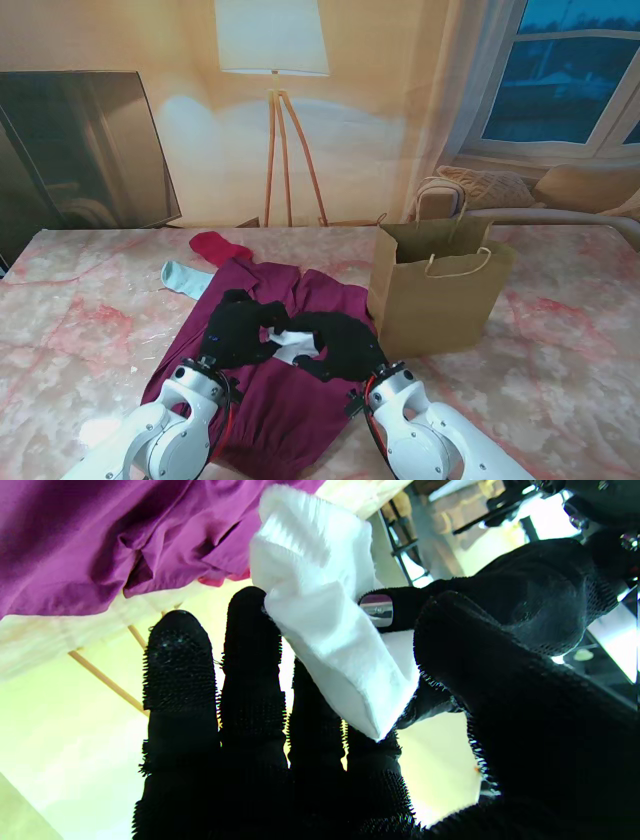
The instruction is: Fold the socks and the shorts into the kraft paper bag
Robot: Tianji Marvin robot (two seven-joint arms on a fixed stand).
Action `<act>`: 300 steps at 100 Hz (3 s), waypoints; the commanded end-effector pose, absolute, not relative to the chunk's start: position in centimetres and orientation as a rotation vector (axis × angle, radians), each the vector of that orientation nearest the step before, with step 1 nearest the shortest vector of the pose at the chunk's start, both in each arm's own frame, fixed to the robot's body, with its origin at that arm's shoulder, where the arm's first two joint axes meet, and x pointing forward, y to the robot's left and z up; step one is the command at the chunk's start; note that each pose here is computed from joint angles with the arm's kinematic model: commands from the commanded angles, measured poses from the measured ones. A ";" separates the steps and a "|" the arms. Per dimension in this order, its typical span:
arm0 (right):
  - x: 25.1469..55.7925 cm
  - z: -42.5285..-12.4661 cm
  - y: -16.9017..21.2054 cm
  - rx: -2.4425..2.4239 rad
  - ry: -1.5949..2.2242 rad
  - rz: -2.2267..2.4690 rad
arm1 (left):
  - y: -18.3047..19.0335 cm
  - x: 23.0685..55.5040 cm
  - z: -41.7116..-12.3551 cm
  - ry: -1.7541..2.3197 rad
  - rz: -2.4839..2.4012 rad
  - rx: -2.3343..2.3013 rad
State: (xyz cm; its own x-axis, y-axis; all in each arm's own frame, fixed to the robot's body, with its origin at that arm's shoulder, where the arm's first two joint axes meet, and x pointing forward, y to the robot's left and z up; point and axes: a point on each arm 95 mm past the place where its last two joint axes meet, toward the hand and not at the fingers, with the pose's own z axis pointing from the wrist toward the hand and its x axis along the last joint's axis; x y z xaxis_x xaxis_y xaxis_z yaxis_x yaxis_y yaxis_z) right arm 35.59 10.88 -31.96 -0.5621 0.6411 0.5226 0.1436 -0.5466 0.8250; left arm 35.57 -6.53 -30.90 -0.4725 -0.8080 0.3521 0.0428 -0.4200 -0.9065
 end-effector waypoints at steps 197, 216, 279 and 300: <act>42.3 -11.5 0.8 0.805 0.882 1.949 | 0.9 33.6 -30.9 1.120 -1.774 -1.221; 43.9 -11.4 -1.5 0.847 0.916 1.877 | 1.2 33.5 -30.7 1.111 -1.764 -1.219; 46.3 -14.3 -5.5 1.026 1.182 1.659 | 1.7 33.3 -30.7 1.130 -1.735 -1.230; 46.4 -14.8 -6.1 1.071 1.206 1.625 | 1.8 33.3 -30.7 1.141 -1.726 -1.228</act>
